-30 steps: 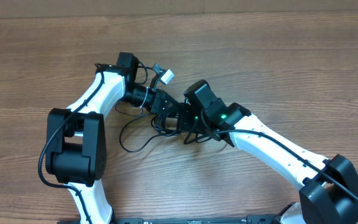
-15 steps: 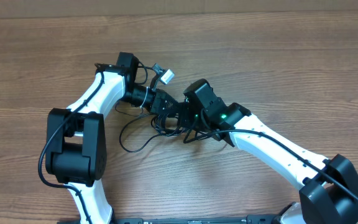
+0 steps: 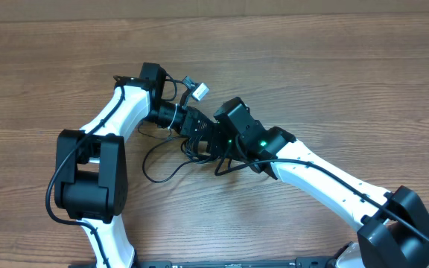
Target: Untangle cables
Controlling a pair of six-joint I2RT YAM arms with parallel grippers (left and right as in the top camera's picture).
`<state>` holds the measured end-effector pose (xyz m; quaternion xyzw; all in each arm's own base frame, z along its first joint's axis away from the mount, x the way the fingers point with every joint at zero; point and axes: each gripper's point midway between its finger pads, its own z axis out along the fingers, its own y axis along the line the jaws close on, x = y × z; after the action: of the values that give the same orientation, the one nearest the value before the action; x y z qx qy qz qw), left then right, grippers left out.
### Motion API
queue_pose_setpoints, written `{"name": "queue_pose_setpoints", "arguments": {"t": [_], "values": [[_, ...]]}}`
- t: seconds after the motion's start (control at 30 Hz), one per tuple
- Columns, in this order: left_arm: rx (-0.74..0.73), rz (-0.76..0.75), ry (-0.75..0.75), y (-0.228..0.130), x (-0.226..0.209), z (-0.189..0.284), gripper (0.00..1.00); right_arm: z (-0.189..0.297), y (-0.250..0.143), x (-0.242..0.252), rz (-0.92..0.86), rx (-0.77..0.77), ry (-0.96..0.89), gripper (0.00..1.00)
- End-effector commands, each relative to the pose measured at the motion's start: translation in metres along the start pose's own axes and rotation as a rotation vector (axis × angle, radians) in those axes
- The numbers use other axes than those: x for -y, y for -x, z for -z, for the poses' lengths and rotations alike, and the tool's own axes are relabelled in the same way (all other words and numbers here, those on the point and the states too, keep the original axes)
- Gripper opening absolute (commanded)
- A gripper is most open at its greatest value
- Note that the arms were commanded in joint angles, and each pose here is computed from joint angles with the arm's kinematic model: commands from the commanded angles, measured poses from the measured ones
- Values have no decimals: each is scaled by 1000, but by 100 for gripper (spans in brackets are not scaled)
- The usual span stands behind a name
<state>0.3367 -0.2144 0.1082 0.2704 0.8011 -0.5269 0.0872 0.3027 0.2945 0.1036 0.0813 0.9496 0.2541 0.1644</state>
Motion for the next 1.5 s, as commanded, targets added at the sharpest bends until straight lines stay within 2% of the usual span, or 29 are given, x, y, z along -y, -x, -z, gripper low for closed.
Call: {"name": "queue_pose_setpoints", "arguments": {"t": [0.0,0.1,0.2,0.27,0.37,0.47,0.57,0.63,0.9,1.03,1.17,1.3,1.43,1.47], "values": [[24,-19,-33,8,4,2,4,-1,0,1,43,11,-6,4],[25,-9,-34,8,4,2,4,4,-6,-5,192,-21,24,4],[25,75,-14,10,0,2,4,20,-5,-10,263,-10,40,4],[19,195,40,10,-10,2,4,36,-4,-20,327,7,84,8],[20,468,204,6,-39,5,4,65,-3,-39,447,43,172,16],[45,737,388,-6,-66,14,4,89,-11,-56,572,50,277,36],[77,863,476,-11,-79,20,4,106,-26,-73,692,24,398,56],[91,924,475,-11,-79,20,4,108,-33,-78,738,4,438,63],[99,933,474,-9,-79,20,4,81,-64,-91,956,-33,466,71],[100,936,474,-9,-79,20,5,70,-74,-106,992,-21,500,72],[113,978,496,-11,-82,22,4,68,-60,-110,940,51,436,78],[119,999,497,-11,-82,22,4,81,-56,-119,963,81,457,83],[130,1040,501,-11,-83,22,4,87,-55,-124,963,101,474,84],[137,1065,517,-13,-85,23,4,87,-51,-125,950,116,468,88]]}}
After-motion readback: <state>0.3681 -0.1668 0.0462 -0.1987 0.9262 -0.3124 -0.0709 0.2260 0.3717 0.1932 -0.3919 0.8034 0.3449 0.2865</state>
